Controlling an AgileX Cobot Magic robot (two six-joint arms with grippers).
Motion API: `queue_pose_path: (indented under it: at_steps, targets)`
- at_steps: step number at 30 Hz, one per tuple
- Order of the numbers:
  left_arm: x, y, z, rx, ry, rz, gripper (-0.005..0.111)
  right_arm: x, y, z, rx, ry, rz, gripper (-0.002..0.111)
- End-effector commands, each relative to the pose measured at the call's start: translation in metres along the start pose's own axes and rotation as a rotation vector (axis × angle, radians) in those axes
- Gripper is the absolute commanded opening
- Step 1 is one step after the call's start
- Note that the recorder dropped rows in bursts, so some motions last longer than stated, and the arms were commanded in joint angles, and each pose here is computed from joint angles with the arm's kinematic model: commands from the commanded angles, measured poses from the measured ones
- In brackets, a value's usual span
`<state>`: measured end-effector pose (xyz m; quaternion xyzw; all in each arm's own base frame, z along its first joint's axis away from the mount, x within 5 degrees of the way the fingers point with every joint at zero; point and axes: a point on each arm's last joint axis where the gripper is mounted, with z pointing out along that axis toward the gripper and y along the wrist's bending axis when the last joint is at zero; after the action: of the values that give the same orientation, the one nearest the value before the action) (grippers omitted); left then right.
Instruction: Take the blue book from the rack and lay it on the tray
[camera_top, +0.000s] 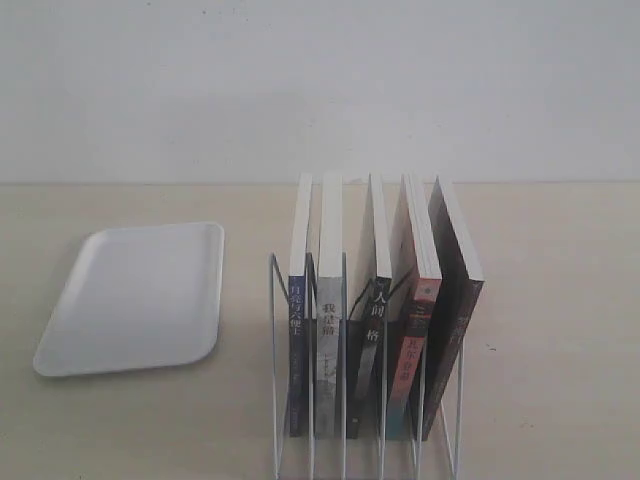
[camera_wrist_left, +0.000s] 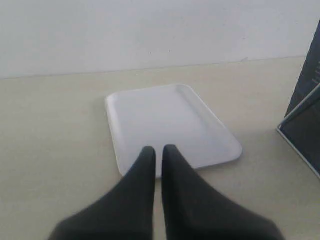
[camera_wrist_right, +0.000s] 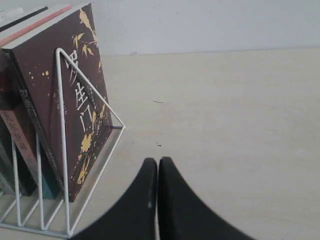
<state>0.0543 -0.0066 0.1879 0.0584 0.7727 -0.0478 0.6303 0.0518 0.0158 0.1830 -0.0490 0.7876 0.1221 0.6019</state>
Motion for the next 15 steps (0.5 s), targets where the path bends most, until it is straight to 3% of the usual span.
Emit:
queue_pose_path:
  at_steps: [1, 9, 15]
  targets:
    - [0.001, 0.0, 0.0, -0.002, 0.002, 0.001, 0.004, -0.001, 0.0, 0.0, 0.006, -0.018, -0.048, 0.0]
    - [0.001, 0.0, 0.0, -0.002, 0.002, 0.001, 0.004, -0.004, 0.0, 0.0, 0.006, -0.051, -0.046, 0.0]
    - [0.001, 0.0, 0.0, -0.002, 0.002, 0.001, 0.004, -0.029, -0.001, -0.005, 0.016, -0.326, -0.049, 0.0]
